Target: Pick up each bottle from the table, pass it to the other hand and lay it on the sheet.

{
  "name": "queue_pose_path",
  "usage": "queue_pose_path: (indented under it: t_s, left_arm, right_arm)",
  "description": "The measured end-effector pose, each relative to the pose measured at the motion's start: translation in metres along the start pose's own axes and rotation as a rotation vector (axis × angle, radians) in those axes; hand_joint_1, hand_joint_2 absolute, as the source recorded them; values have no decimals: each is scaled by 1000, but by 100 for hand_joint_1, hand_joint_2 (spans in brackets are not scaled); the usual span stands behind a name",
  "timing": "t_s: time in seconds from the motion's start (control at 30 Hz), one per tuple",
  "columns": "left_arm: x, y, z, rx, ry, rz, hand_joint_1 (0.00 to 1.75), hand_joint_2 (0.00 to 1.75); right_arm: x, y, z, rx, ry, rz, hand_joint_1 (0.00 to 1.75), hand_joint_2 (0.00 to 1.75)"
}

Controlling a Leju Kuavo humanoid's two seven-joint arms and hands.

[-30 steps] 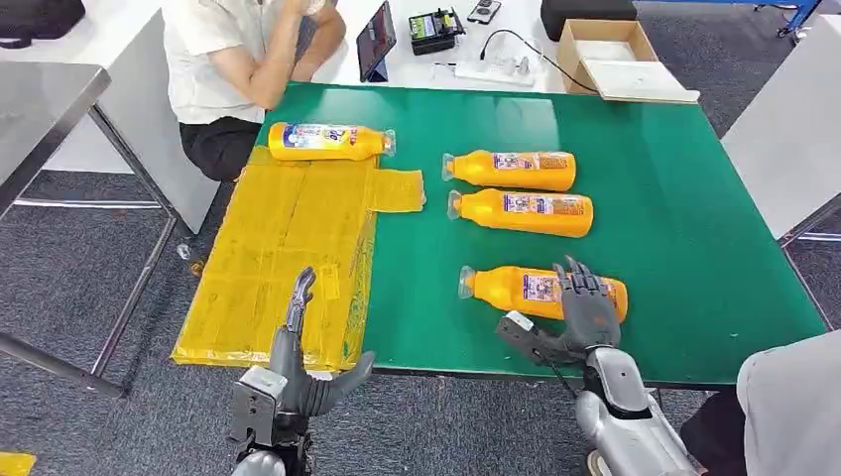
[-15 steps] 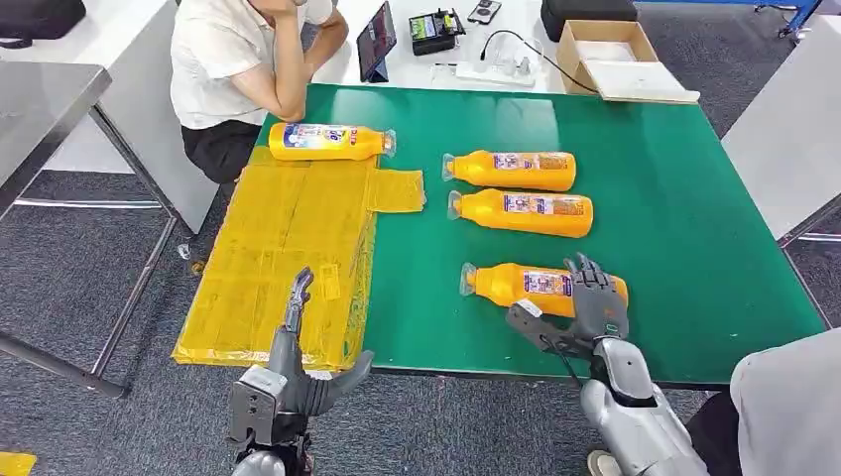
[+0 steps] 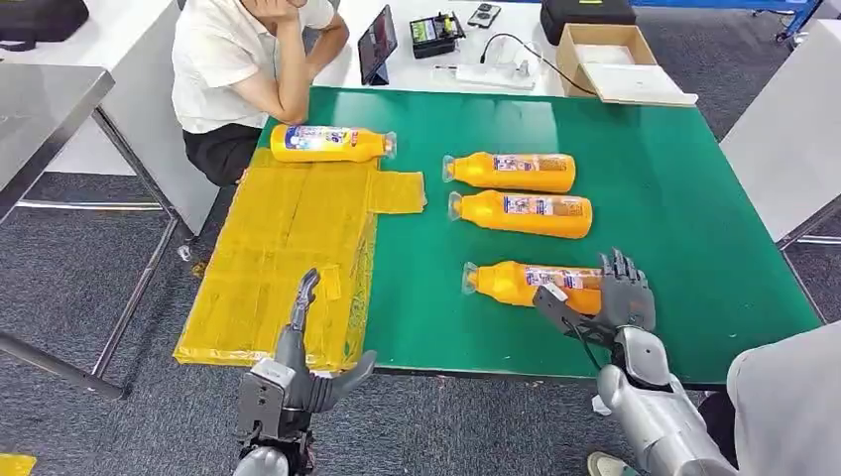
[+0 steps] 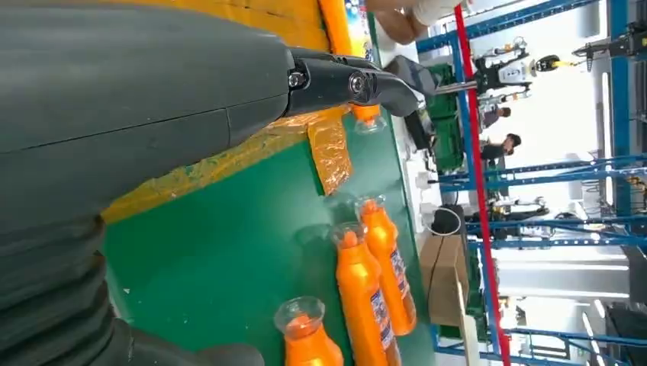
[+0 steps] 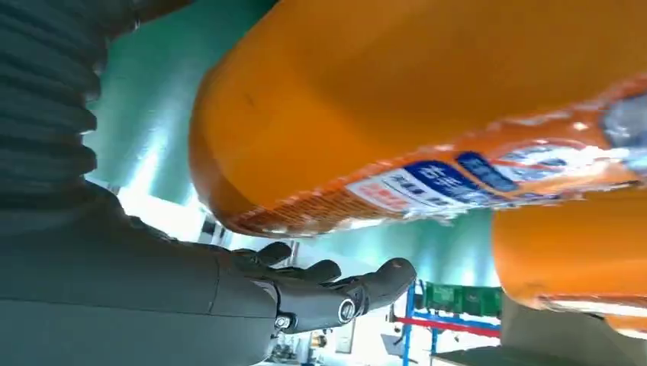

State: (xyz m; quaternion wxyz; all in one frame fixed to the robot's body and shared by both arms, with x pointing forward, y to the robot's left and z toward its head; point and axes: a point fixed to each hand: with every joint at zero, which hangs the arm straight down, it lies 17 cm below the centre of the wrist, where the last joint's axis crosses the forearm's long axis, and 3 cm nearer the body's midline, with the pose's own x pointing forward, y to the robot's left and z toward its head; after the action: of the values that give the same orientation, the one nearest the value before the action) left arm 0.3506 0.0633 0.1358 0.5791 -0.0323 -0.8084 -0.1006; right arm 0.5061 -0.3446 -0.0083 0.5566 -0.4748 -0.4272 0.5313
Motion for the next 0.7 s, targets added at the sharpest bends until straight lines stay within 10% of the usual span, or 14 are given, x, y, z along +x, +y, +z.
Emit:
queue_pose_path:
  t_s: [0.07, 0.1, 0.13, 0.17, 0.7]
  left_arm:
    - [0, 0, 0, 0, 1, 0, 0, 175]
    - [-1, 0, 0, -1, 2, -1, 0, 175]
    - [-1, 0, 0, -2, 3, -1, 0, 175]
    - [-2, 0, -1, -2, 5, 2, 0, 175]
    - [-8, -4, -5, -22, 8, 26, 0, 175]
  right_arm:
    - [1, 2, -1, 17, -11, -2, 0, 175]
    - [1, 3, -1, 23, -16, -4, 52, 175]
    - [2, 5, -1, 34, -20, -10, 161, 175]
    - [3, 8, -1, 49, -28, -20, 171, 175]
    - [7, 32, 5, 141, -116, -168, 175, 175]
